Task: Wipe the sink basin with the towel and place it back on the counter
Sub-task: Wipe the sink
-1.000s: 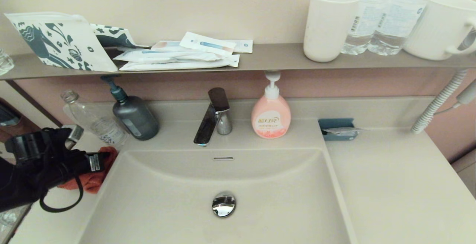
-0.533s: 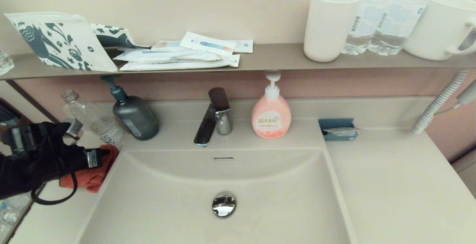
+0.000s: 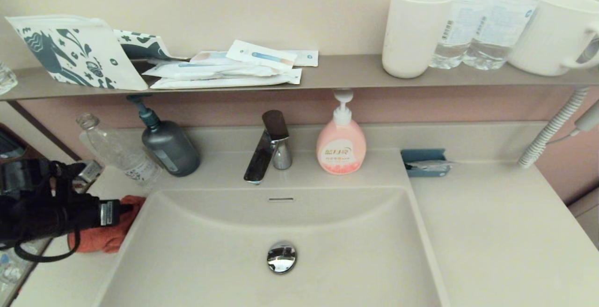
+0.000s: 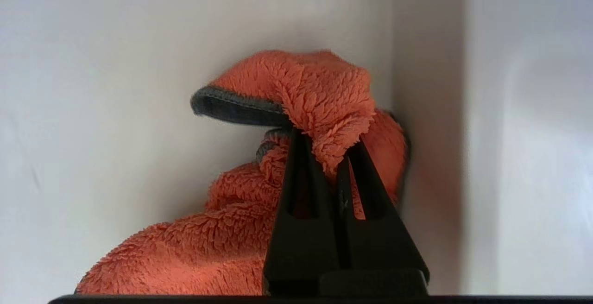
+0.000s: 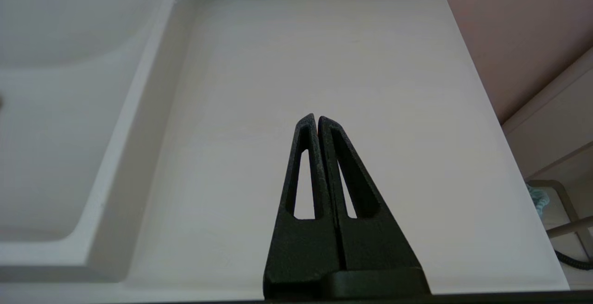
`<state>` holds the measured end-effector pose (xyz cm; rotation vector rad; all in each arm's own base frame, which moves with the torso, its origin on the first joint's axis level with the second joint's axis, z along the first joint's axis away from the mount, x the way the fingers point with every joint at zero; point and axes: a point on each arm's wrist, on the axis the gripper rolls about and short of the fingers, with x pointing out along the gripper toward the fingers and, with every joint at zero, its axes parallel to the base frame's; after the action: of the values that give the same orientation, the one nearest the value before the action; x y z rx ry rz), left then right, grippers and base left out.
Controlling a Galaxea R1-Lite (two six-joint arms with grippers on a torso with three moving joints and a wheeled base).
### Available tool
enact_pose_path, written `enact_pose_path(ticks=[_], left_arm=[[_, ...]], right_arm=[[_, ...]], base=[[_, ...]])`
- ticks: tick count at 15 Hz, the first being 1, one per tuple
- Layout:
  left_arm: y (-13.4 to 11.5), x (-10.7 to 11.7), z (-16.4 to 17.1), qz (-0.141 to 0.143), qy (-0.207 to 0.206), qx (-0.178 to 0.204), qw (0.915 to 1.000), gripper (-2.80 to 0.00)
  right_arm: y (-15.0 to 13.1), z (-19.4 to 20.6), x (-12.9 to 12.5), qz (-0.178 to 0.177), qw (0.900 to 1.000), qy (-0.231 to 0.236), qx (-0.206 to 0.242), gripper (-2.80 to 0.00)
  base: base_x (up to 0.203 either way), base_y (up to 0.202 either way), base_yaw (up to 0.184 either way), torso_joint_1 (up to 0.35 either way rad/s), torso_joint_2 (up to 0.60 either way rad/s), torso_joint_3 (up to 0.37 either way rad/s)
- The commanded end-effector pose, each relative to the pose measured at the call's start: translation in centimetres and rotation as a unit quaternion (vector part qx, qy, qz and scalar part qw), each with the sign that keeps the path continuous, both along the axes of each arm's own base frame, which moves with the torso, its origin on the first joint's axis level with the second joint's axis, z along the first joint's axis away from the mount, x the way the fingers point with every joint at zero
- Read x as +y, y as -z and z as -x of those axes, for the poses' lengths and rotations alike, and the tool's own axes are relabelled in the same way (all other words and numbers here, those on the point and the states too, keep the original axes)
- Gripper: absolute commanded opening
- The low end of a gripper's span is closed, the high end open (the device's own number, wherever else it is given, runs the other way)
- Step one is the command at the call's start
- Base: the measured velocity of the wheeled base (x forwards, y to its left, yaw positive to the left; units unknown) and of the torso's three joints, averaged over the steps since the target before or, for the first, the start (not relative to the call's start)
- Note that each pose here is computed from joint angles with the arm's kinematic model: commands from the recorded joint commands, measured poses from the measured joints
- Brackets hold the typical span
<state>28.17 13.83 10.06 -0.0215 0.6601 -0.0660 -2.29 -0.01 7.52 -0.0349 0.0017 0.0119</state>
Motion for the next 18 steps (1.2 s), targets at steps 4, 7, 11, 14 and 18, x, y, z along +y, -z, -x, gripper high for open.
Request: enact_pose_path(ticks=[4,7,11,14,18], left_arm=[[-0.9,0.7,2.8,-0.009,0.003,0.042,0.9991,-2.80],[-0.5,1.2,4.6,-0.007,0.001,0.073,0.9973,-2.80],[0.1,2.3,6.0,-0.009,-0.011,0.083,0.9964,-2.80],[0.4,2.6,6.6,-0.010,-0.013,0.086,0.9961,-2.80],[0.3,2.7,8.0,-0.014,-0.022,0.088,0.9958,-2.80]], right_arm=[[0.0,0.0,0.0,0.000,1.000,0.000,0.001,-2.80],[0.0,0.0,0.0,0.000,1.000,0.000,0.001,-2.80],[0.0,0.0,0.0,0.000,1.000,0.000,0.000,-2.80],[0.0,0.0,0.0,0.000,1.000,0.000,0.001,-2.80],[0.0,0.0,0.0,0.000,1.000,0.000,0.001,-2.80]], base=[[0.000,0.000,0.000,0.000,0.00,0.000],[0.000,0.000,0.000,0.000,0.00,0.000],[0.000,0.000,0.000,0.000,0.00,0.000],[0.000,0.000,0.000,0.000,0.00,0.000],[0.000,0.000,0.000,0.000,0.00,0.000]])
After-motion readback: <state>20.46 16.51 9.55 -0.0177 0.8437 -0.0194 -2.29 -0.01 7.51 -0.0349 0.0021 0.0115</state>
